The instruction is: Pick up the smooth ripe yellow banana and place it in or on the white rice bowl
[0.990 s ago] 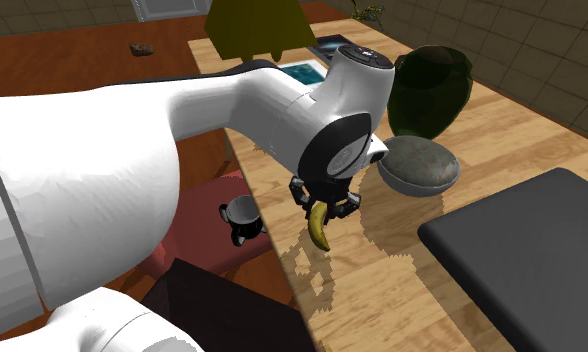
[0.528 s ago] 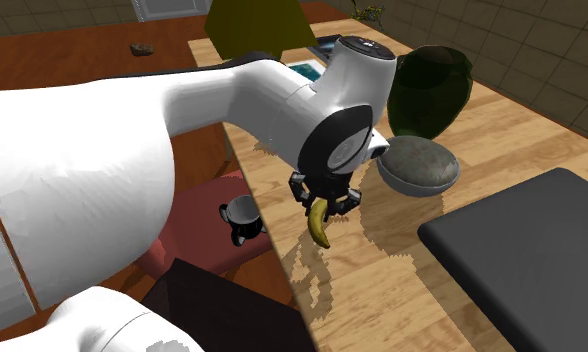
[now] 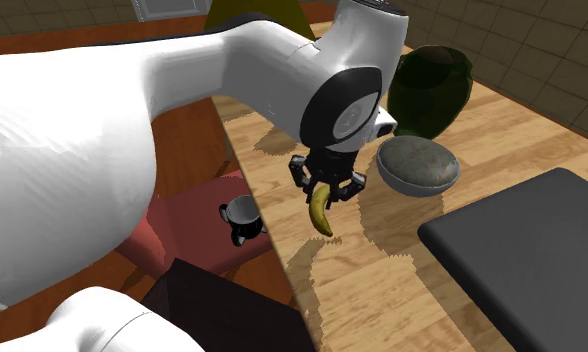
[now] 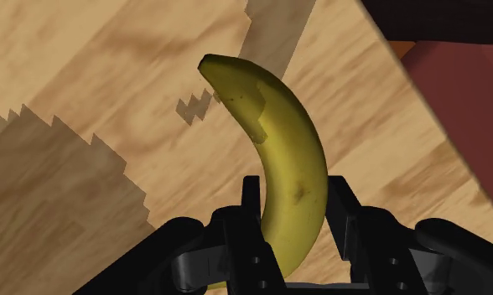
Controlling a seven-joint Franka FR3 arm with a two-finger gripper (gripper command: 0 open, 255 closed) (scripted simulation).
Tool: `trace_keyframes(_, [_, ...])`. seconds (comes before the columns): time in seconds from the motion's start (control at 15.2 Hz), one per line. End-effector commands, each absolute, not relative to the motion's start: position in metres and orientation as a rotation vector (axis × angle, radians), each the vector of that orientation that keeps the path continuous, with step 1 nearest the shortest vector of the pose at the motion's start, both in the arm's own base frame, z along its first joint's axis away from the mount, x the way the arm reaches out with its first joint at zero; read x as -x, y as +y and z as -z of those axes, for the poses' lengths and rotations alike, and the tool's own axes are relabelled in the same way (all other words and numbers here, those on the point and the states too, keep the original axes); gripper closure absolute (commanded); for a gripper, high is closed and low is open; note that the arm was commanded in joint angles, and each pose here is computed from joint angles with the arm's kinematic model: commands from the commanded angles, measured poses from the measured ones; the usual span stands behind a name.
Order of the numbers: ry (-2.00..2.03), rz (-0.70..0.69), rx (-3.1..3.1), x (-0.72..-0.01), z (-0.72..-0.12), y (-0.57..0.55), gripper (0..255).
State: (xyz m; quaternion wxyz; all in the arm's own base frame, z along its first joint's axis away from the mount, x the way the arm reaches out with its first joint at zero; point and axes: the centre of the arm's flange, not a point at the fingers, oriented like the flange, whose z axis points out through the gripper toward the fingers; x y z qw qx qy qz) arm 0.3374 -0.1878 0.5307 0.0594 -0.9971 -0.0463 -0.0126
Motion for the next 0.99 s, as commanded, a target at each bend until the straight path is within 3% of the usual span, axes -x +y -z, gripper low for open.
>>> trace_keyframes(0.0, [-0.14,0.038,3.019,-0.337,-0.541,-0.188,255])
trace_keyframes(0.92, [-0.14,0.038,3.019,-0.337,-0.615,-0.188,255])
